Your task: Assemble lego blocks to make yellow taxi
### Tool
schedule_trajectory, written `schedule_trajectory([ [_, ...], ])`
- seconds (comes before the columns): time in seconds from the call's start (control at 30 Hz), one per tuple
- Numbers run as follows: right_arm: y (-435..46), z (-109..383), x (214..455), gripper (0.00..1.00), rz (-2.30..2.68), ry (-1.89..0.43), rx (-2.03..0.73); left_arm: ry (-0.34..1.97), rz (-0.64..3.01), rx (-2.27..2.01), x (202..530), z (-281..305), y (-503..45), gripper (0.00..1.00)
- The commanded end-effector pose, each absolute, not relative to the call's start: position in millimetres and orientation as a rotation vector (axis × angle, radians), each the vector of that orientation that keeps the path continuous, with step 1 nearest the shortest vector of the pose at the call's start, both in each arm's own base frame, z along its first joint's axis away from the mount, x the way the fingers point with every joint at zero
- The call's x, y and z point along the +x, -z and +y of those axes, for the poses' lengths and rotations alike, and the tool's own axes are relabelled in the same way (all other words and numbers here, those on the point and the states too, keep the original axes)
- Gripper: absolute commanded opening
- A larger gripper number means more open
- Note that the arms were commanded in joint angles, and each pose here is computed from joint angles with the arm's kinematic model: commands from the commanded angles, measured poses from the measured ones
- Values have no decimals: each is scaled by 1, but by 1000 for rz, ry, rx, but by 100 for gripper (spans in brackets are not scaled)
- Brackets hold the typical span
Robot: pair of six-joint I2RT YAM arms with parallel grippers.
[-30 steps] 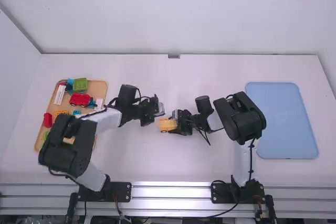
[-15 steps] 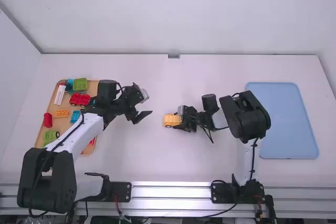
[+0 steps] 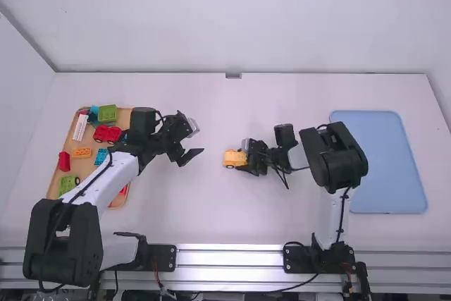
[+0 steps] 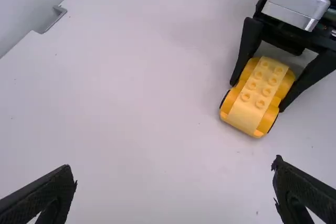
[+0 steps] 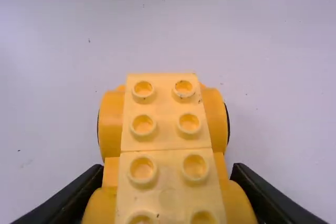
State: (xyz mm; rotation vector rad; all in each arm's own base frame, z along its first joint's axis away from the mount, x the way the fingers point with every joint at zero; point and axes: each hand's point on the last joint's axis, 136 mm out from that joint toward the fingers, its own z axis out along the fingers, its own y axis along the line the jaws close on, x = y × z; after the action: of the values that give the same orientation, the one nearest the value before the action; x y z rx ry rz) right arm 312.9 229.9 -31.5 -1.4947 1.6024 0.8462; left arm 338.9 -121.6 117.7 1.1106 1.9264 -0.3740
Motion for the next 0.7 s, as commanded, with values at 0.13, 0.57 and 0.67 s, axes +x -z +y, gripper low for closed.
schedule_trajectory([
  [0.13,43,217,321,66,1671,-716,-1611,372,1929,1102,338,-120,-120,99],
  [0.57,13,196,329,99,1768,-558,-1762,362,1930,1100,339,-119,-120,99],
  [0.67,-8,177,338,99,1845,-385,-1795,360,1934,1095,339,-117,-119,99],
])
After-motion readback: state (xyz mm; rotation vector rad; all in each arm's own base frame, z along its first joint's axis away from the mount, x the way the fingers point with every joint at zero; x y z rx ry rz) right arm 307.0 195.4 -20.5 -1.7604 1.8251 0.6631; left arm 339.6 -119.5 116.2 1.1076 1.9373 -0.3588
